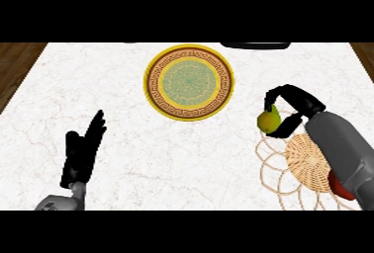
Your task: Pick the pear from the placemat and place it in the plate
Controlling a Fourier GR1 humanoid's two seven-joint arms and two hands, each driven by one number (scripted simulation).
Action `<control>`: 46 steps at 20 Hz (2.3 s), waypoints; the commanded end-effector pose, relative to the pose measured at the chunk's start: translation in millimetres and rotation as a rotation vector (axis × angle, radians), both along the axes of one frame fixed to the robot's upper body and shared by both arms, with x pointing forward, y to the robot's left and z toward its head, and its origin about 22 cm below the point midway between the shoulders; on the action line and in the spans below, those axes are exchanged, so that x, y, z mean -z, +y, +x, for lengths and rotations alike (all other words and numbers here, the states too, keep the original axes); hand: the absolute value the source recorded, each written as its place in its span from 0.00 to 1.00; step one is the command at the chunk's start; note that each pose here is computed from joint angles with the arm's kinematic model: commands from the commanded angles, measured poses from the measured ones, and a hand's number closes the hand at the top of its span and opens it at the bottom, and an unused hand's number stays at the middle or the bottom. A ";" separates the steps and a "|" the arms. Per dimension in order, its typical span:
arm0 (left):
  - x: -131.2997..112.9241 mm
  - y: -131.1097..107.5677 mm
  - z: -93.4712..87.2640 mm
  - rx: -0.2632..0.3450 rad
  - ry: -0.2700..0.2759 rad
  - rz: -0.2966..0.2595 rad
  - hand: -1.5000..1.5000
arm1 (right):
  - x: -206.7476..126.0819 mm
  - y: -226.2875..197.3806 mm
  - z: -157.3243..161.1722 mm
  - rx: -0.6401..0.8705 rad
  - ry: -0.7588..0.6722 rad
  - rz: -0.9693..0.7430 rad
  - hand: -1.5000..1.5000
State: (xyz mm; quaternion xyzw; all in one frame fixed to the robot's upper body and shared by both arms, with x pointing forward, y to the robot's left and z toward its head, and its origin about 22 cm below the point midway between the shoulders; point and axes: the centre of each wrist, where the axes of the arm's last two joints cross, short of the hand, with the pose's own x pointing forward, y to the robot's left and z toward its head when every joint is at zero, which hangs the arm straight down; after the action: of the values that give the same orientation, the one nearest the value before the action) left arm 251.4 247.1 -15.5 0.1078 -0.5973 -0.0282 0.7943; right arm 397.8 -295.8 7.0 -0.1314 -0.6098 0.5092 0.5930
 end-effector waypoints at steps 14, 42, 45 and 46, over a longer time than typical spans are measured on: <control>-0.8 -13.9 13.1 0.027 0.004 0.007 0.50 | -137.1 307.3 -15.1 0.225 -0.597 0.050 1.00; -8.4 -21.7 12.1 0.043 -0.030 -0.012 0.50 | -84.3 244.9 41.0 0.336 -0.135 -0.173 1.00; -2.9 -6.0 2.2 0.039 -0.020 -0.013 0.50 | -75.5 238.9 40.6 0.311 -0.047 -0.222 0.00; -5.3 -14.3 9.0 0.038 -0.020 -0.011 0.50 | -77.2 236.0 43.4 0.293 -0.035 -0.235 0.00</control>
State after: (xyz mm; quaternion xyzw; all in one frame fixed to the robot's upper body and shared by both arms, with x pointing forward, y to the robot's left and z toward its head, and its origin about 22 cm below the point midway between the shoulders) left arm 259.4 233.6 -9.2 0.0930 -0.6095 -0.0389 0.7864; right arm 438.6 -51.0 90.4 -0.3257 -0.5631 0.4522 0.6103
